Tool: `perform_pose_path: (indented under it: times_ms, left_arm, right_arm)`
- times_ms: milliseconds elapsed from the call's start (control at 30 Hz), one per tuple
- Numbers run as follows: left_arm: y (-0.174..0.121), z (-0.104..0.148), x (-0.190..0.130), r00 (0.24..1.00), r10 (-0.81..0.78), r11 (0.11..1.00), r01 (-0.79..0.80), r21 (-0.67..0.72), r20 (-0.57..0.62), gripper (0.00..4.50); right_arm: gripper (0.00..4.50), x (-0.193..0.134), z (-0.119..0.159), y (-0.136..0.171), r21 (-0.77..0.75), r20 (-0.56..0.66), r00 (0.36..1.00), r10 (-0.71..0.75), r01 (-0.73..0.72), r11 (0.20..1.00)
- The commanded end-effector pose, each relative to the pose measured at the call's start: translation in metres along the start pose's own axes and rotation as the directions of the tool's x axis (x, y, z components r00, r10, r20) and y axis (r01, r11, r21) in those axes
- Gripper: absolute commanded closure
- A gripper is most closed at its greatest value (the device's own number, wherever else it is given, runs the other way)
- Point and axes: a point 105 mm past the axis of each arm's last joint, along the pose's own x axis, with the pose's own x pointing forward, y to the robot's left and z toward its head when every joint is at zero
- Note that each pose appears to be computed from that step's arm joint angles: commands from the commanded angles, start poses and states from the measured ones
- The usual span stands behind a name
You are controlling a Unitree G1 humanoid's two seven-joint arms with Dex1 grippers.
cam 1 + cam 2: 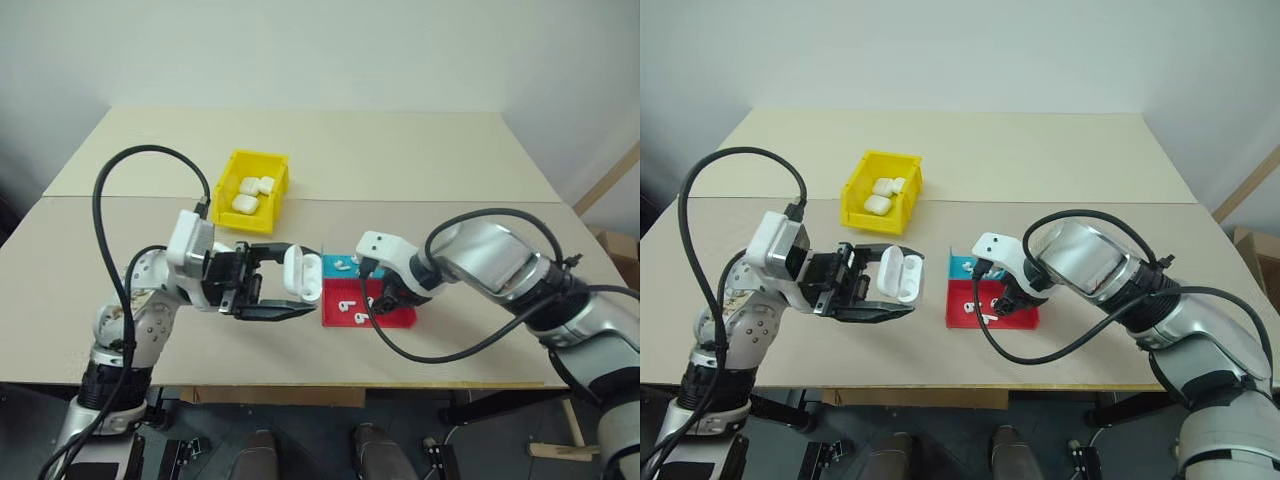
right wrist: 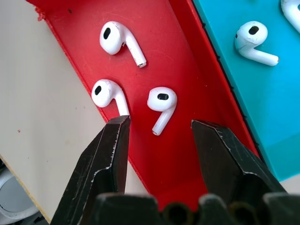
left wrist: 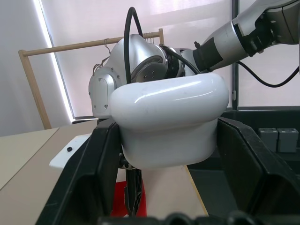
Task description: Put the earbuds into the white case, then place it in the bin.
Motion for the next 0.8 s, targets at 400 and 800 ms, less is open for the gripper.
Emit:
perform_pose_path:
  times_ms: [400, 800]
  left_arm:
    - [-0.002, 0.021, -0.003, 1.000, 0.024, 0.996, -0.024, 0.084, 0.007, 1.66]
    - [-0.003, 0.024, 0.001, 1.000, 0.031, 0.996, -0.031, 0.084, 0.000, 1.66]
  right_arm:
    - [1.97, 0.005, 0.016, -0.006, -0.033, 0.041, 0.998, -0.054, 0.055, 0.998]
    - [2.62, 0.014, 0.009, -0.004, -0.047, 0.015, 0.998, -0.056, 0.057, 0.997]
